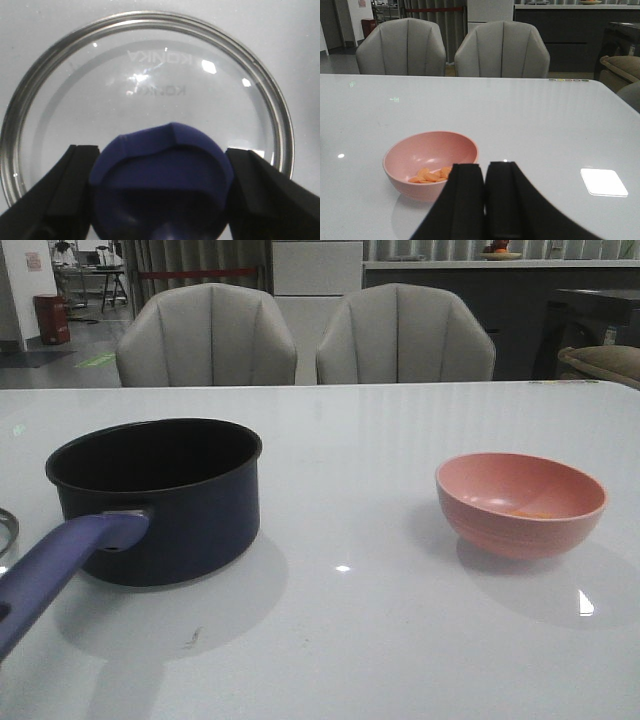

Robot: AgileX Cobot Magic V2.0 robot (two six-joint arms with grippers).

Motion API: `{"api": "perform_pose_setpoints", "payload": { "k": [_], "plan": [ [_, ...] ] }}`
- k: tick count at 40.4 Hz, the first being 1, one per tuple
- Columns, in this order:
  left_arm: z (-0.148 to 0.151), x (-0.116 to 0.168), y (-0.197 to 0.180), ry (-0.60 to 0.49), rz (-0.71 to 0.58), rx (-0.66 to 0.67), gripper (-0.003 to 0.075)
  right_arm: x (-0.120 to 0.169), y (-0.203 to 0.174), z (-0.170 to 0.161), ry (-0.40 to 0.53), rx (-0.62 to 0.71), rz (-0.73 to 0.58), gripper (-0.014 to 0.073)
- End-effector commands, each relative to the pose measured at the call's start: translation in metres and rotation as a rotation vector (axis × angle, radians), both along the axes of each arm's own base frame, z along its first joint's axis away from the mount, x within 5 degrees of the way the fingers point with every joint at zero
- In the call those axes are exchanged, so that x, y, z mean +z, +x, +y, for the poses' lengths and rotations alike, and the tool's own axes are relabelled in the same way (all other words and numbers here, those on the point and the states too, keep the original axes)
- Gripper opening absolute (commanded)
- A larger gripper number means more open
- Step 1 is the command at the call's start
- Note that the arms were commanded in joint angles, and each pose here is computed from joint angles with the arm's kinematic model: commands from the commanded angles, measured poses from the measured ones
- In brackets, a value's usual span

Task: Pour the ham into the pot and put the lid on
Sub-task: 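Lift the glass lid off the saucepan with the left gripper, then set the glass lid down on the table beside the saucepan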

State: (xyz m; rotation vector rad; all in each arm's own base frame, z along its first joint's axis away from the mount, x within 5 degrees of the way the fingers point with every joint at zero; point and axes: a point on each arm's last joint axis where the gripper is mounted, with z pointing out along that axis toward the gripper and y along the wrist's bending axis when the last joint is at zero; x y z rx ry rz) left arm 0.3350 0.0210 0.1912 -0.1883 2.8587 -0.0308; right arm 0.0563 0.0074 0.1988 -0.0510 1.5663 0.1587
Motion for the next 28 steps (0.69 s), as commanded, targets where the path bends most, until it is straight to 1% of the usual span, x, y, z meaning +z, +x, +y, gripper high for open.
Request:
{"api": "perform_pose_setpoints", "payload": {
  "k": [1,8,10,22,28],
  "plan": [
    [0.0,0.023,0.004,0.005,-0.109,0.003,0.037,0.01,-0.002,0.0,-0.004,-0.004,-0.102,0.0149],
    [0.001,0.023,0.004,0.009,-0.106,0.0,0.0521,0.01,-0.002,0.0,-0.004,-0.004,-0.102,0.0149],
    [0.001,0.023,0.004,0.009,-0.104,0.0,0.0554,0.01,-0.002,0.0,-0.004,-0.004,-0.102,0.0149],
    [0.001,0.026,0.003,0.01,-0.101,-0.002,0.0549,0.01,-0.002,0.0,-0.004,-0.004,-0.102,0.0149],
    [0.0,0.052,-0.004,0.018,-0.198,-0.007,0.0549,0.01,-0.002,0.0,-0.004,-0.004,-0.102,0.0149]
  ]
}}
